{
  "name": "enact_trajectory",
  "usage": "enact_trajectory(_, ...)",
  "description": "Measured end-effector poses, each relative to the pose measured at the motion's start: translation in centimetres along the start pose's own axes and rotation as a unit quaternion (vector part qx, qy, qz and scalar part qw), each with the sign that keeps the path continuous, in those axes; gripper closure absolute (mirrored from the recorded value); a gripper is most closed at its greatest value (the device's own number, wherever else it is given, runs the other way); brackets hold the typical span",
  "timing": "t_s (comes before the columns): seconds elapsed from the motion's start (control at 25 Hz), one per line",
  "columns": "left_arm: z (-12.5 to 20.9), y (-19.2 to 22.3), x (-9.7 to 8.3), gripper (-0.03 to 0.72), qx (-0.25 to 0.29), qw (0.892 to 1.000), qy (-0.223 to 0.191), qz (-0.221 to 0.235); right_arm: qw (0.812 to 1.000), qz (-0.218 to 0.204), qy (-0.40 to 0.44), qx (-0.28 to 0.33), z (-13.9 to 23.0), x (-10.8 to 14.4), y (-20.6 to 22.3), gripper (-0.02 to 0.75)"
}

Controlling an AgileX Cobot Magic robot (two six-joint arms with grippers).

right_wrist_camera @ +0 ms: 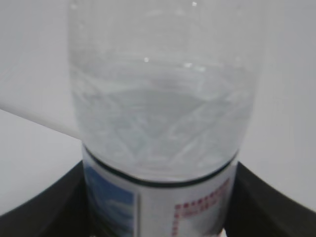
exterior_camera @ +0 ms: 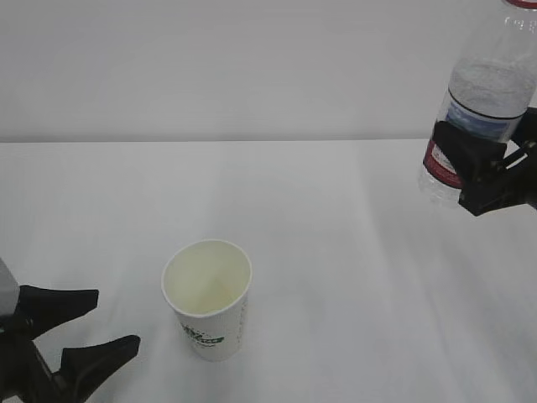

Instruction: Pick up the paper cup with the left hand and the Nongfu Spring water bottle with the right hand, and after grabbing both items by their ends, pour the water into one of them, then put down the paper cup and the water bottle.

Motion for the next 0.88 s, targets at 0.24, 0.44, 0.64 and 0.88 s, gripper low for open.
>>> enact_trajectory(0.24,0.1,0.0,-1.1,0.016,0.002,0.999,0.013,0.032,1.0,0.0,0.008,0.007,0.3,0.0,0.0,0.223)
enact_trajectory(0.44,0.0,0.0,-1.7,0.015,0.001,0.998,0.023,0.052,1.0,0.001,0.009,0.008,0.3,0.0,0.0,0.223)
enact_trajectory(0.64,0.6,0.5,-1.5,0.015,0.012,0.999,0.014,0.052,1.0,0.001,0.01,0.009,0.3,0.0,0.0,0.223)
enact_trajectory(0.88,1.4,2.4,-0.1,0.015,0.024,0.999,0.002,0.046,1.0,0.001,0.01,0.01,0.3,0.0,0.0,0.223)
Point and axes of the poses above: a point on each arm's last joint axis where the gripper is mounted, y pointing out along that axis toward the gripper, x along the wrist's bending axis when the last joint is at zero, z = x × y, the point moved 8 cm from there along y, pointing out along that axis toward the gripper, and after that the axes turned 3 degrees about y, right-handed, at the moved point
